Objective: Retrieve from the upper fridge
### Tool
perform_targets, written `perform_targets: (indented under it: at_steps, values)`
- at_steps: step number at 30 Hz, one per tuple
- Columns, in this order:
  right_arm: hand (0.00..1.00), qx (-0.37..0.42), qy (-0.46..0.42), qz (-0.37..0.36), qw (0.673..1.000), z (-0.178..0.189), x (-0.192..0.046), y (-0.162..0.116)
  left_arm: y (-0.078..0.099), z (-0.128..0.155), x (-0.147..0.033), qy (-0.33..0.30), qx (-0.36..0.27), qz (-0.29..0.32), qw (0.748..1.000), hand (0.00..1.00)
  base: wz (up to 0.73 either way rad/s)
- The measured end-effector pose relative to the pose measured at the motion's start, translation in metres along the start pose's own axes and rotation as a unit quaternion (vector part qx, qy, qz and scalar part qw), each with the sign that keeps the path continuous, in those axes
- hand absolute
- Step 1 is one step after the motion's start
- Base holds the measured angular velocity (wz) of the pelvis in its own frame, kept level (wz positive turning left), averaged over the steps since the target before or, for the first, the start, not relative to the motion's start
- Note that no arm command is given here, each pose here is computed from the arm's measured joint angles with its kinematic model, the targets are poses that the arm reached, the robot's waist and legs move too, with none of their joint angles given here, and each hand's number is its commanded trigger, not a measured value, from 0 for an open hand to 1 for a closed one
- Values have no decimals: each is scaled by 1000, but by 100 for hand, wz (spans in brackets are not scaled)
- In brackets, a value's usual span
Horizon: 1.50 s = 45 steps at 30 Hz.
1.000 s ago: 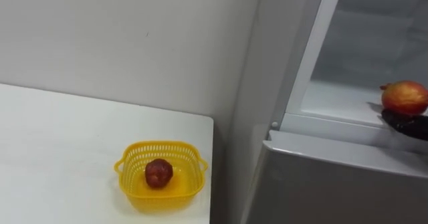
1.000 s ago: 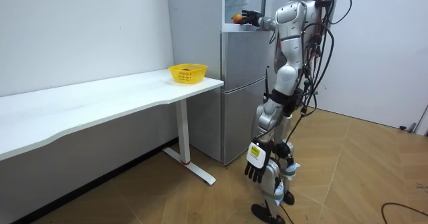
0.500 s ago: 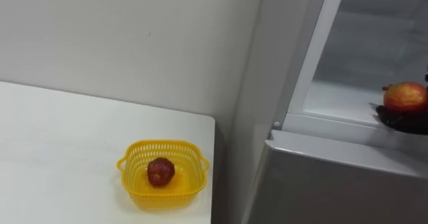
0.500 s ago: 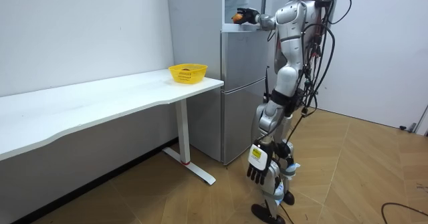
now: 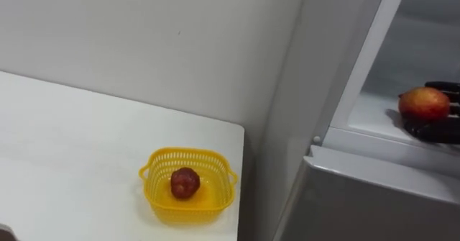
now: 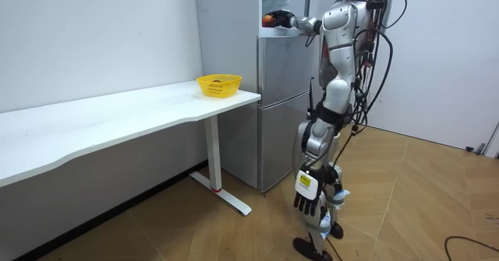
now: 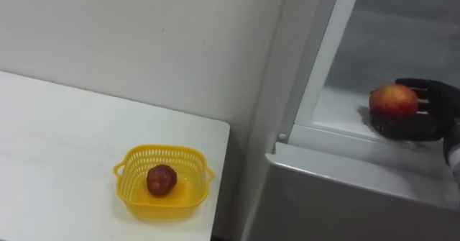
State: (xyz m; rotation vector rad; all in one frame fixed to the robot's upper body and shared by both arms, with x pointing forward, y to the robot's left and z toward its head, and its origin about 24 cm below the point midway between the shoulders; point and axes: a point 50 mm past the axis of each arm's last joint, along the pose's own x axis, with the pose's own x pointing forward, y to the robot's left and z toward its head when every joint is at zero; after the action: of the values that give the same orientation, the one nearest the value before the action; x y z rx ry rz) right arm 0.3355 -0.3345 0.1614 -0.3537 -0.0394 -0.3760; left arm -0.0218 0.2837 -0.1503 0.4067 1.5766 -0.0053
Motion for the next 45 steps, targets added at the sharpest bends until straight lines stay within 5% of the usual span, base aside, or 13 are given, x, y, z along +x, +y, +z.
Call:
perform_targets:
  at_steps: [27,45]
  values:
    - [100,-10,-51,27,998,27,2,13,4,12,1,-17,1,18,1000,0,1]
    - [100,-6,-265,34,964,113,-40,38,-2,22,1,-38,13,29,999,0,-4]
